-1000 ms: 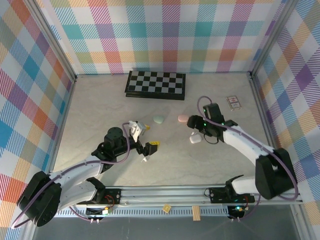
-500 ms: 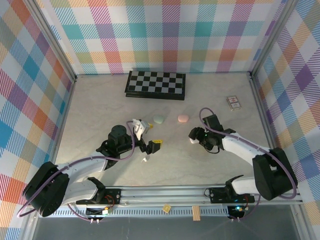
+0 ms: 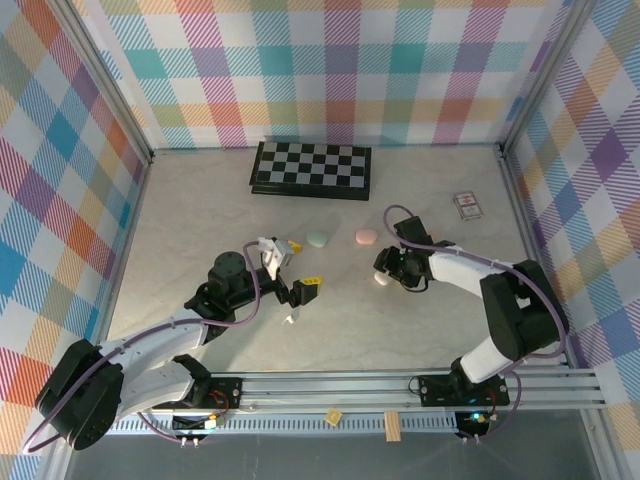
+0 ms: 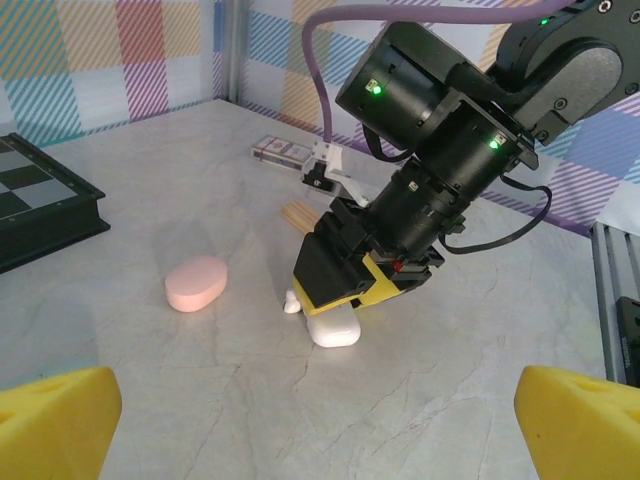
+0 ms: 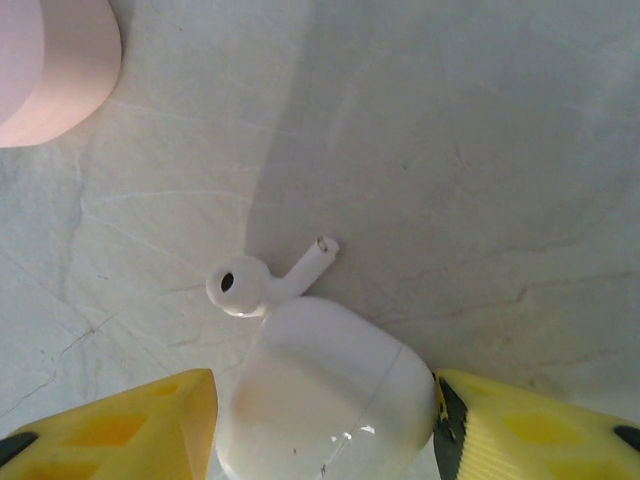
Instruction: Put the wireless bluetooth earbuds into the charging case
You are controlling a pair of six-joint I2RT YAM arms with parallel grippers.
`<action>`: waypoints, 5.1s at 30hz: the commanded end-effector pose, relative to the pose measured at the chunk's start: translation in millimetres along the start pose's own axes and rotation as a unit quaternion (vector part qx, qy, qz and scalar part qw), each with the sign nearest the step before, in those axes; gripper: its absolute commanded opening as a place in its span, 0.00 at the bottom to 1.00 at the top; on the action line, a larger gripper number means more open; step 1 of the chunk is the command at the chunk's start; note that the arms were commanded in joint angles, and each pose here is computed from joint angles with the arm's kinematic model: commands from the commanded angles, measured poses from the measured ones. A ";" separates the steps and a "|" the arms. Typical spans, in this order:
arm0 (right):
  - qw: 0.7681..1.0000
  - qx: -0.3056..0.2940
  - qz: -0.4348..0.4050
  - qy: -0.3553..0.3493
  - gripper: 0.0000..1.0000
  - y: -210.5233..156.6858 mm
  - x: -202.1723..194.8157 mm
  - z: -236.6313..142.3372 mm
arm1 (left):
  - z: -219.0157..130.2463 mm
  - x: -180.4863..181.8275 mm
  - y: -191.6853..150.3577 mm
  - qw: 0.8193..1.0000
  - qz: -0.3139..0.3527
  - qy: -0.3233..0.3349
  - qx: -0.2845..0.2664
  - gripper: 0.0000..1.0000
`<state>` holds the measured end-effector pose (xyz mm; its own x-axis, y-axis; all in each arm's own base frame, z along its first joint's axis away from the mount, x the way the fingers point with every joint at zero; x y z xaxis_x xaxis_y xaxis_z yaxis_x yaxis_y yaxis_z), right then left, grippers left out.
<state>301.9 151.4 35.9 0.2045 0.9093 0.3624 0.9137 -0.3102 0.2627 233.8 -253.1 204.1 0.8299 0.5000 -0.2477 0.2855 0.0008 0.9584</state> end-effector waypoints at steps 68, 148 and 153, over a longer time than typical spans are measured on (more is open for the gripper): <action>0.783 -0.116 -0.563 0.238 0.43 -85.5 157.2 -139.1 | 44.0 -38.2 -2.1 0.822 -0.522 0.008 0.229 0.44; 0.680 -0.094 -0.558 0.466 0.06 -98.9 184.5 -281.5 | -21.8 -128.4 80.6 0.967 -0.024 -0.247 0.055 0.23; 0.681 -0.105 -0.565 0.453 0.13 -94.9 185.2 -278.2 | -19.1 -126.2 78.0 0.968 -0.032 -0.242 0.057 0.03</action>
<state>151.5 270.0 319.1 -0.9674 0.0776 0.2412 0.2532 0.3313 0.9089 148.6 -295.7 297.9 0.9147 0.0880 -0.3945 0.4026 -0.1110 0.9086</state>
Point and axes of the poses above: each hand's point on the last joint's axis, 136 mm out from that joint toward the fingers, its own z axis out along the fingers, its own x axis along the line the jaws close on, y = z × x, the point moved 1 cm from there along -z, back along the fingers, and after that the axes turned 6 degrees about -z, right-handed, at the moved point
